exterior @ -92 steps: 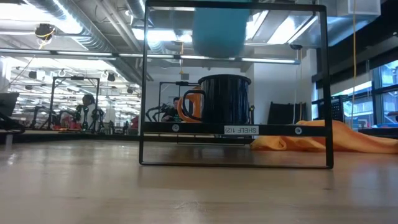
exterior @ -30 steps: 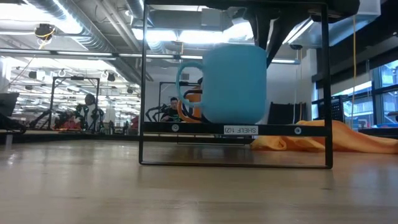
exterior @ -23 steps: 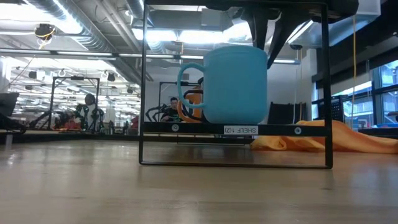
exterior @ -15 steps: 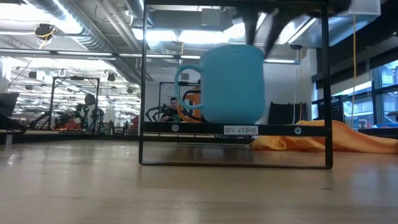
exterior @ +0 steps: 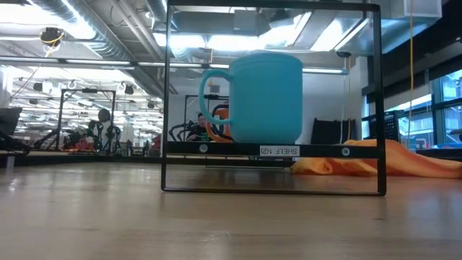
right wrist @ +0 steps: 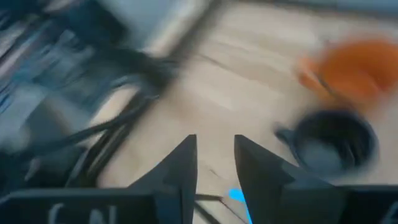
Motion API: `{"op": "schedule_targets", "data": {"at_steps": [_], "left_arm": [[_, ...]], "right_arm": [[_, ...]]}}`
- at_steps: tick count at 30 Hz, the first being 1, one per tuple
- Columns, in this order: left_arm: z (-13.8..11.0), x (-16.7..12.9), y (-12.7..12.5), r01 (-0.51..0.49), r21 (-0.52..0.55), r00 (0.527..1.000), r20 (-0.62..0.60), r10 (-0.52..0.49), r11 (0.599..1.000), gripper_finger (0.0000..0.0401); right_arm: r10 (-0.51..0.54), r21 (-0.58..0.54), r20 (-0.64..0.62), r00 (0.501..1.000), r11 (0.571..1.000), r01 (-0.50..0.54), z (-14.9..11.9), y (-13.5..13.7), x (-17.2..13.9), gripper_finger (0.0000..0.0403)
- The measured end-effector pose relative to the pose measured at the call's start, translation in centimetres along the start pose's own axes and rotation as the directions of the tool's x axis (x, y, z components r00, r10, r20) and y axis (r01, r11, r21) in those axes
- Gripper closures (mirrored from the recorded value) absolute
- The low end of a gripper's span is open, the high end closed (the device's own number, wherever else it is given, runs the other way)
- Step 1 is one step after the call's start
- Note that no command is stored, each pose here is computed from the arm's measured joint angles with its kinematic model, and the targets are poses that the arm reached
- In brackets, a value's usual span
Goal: Stack small to large cups/mugs on shelf
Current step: Return to Home Position
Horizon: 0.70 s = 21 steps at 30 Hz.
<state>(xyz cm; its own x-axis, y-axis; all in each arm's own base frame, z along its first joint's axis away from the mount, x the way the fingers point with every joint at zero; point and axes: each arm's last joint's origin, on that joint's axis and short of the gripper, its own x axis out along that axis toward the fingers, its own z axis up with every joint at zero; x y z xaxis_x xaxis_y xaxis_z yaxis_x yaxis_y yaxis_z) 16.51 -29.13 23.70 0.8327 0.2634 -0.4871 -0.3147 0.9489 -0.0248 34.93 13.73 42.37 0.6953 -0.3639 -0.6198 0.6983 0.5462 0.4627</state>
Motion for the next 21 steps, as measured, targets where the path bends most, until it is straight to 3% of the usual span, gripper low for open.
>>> {"op": "schedule_targets", "data": {"at_steps": [3,6,8,10,14,17,19,21], "left_arm": [[5.3,-0.9,0.9,0.132,0.076,0.991,0.029,-0.134,0.988,0.0401],[10.7,-2.2,2.2,0.302,0.094,0.943,0.119,-0.312,0.949,0.0401],[13.4,-3.0,3.3,0.321,0.080,0.914,0.233,-0.331,0.944,0.0401],[15.3,-4.0,4.7,0.292,0.027,0.902,0.324,-0.284,0.956,0.0401],[17.2,-5.7,7.0,0.366,-0.149,0.878,0.384,-0.287,0.919,0.0401],[17.6,-6.3,7.0,0.481,-0.078,0.828,0.366,-0.424,0.873,0.0401],[17.8,-6.4,6.6,0.546,-0.051,0.788,0.370,-0.492,0.836,0.0401],[17.7,-6.0,5.6,0.592,-0.021,0.749,0.385,-0.540,0.806,0.0397]], "right_arm": [[0.166,-0.232,-0.020,0.986,0.959,-0.166,0.7,0.5,-2.3,0.0295],[0.293,-0.209,-0.071,0.953,0.930,-0.301,1.2,1.1,-3.8,0.0295],[0.355,-0.277,-0.051,0.933,0.893,-0.355,1.0,1.6,-4.7,0.0295],[0.429,-0.380,0.002,0.903,0.836,-0.396,0.9,2.4,-5.9,0.0295],[0.561,-0.501,0.056,0.826,0.731,-0.463,0.3,3.7,-8.4,0.0295],[0.590,-0.572,0.010,0.807,0.666,-0.479,-1.4,4.1,-9.4,0.0295],[0.613,-0.623,-0.125,0.780,0.563,-0.543,-3.5,4.3,-9.9,0.0295],[0.598,-0.622,-0.207,0.774,0.530,-0.576,-5.8,4.6,-10.0,0.0295]]}}
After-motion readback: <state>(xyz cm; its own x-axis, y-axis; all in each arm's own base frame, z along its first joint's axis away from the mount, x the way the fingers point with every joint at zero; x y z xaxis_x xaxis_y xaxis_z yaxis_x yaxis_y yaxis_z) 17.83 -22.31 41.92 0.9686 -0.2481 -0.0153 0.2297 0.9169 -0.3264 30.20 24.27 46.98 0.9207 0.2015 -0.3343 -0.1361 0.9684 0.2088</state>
